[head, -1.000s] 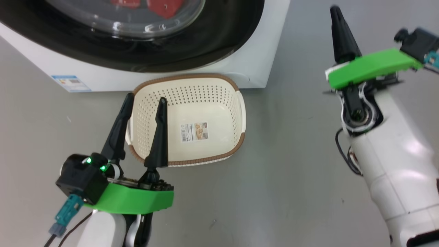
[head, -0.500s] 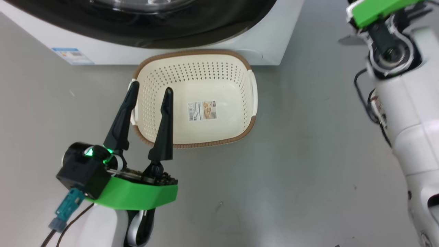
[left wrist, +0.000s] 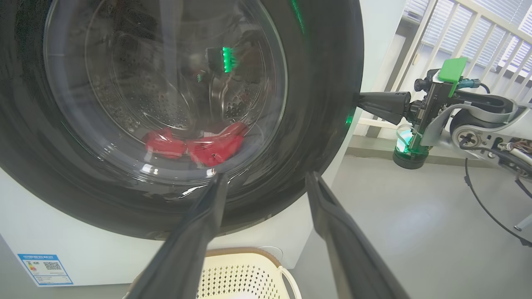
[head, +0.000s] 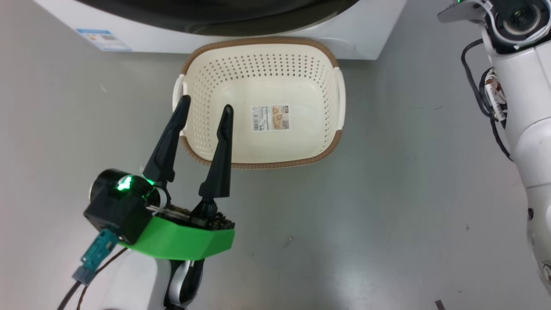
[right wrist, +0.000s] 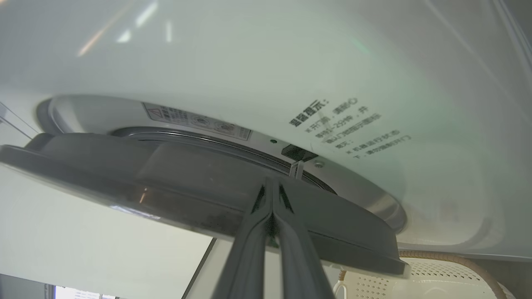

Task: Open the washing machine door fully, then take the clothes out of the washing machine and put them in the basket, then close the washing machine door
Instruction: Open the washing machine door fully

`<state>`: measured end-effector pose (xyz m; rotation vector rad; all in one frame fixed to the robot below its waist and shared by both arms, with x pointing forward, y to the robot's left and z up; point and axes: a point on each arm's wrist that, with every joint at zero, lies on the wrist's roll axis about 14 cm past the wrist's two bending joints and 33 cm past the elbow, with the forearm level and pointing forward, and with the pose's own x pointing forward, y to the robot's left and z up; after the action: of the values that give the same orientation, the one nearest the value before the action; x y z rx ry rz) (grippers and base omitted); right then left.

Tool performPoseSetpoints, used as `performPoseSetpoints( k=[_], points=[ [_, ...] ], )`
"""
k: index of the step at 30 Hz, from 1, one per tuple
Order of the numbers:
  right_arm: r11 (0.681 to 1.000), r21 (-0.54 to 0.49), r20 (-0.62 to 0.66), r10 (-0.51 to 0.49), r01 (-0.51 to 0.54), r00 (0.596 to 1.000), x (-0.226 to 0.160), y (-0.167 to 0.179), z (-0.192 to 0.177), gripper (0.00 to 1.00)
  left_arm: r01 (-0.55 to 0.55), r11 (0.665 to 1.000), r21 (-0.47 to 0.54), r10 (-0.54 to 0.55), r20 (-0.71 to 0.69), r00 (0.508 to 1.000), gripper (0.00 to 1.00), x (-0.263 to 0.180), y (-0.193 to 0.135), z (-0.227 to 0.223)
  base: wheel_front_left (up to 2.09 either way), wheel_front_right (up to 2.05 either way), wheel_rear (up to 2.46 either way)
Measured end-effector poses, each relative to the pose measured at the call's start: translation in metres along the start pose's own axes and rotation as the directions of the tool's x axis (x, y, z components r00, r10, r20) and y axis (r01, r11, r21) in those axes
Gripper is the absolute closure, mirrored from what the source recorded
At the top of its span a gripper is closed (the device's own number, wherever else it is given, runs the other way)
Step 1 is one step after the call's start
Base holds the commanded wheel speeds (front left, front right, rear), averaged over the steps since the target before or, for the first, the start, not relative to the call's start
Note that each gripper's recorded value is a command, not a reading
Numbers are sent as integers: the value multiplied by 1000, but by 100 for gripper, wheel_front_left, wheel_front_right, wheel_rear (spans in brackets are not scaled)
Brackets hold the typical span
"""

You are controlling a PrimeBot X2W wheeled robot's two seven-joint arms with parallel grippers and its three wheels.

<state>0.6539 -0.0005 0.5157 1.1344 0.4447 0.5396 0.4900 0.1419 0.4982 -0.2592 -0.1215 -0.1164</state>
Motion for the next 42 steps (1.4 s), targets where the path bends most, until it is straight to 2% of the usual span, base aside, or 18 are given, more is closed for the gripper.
performPoseSetpoints(
  k=[11, 22, 42],
  points=[
    [1000, 17, -31, 13, -12, 999, 19, -4, -4, 100, -38, 999, 19, 39, -11, 999, 0, -3, 16, -1, 0, 0, 0],
    [999, 42, -119, 30, -25, 992, 27, -4, -11, 100, -54, 998, 31, 55, -23, 998, 0, -7, 24, -4, 0, 0, 0],
    [998, 32, -251, 52, -45, 967, 11, 8, -28, 100, -43, 999, 19, 43, 13, 999, 0, -7, 18, 11, 0, 0, 0]
  ],
)
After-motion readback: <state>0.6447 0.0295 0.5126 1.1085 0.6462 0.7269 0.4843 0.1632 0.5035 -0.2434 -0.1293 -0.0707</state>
